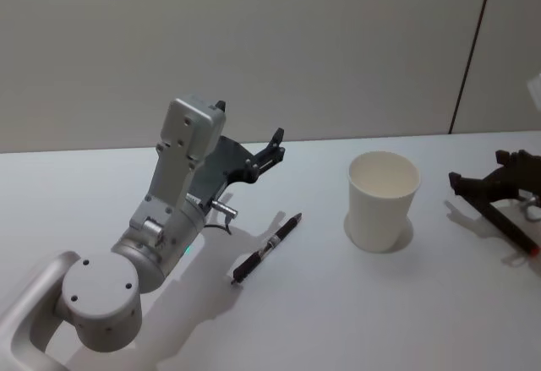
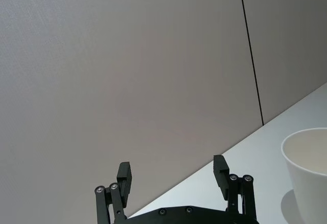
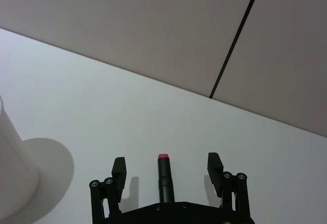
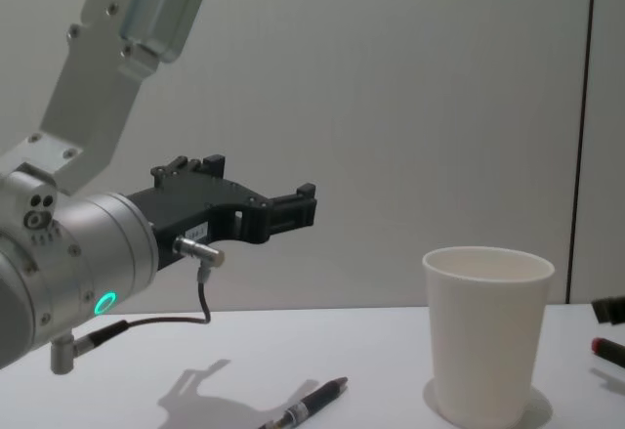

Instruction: Place the pen into the pen holder.

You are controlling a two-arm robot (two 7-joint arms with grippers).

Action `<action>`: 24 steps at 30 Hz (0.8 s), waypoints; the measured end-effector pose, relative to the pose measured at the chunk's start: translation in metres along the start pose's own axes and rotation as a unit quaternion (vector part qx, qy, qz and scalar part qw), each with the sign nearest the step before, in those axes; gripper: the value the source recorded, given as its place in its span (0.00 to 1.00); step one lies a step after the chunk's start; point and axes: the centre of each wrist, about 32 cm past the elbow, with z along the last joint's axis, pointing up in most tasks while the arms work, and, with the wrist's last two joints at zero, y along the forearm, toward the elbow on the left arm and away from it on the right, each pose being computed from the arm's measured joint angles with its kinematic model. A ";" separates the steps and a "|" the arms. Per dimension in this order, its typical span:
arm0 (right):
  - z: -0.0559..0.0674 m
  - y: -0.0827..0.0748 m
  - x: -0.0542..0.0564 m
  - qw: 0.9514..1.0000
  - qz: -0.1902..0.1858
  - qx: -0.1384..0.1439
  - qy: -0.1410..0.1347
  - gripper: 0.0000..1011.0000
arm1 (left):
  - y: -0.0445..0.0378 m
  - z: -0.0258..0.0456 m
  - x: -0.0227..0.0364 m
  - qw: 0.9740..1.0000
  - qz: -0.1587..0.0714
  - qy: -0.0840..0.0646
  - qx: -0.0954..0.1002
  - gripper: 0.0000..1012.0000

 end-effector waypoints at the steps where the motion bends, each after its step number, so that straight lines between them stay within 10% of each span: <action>1: -0.001 0.001 -0.001 1.000 -0.001 -0.001 0.000 0.99 | 0.0000 0.0000 0.0000 1.000 0.000 0.000 0.000 0.99; 24: -0.032 0.028 -0.007 1.000 0.001 -0.012 0.024 0.99 | 0.0000 0.0000 0.0000 1.000 0.000 0.000 0.000 0.99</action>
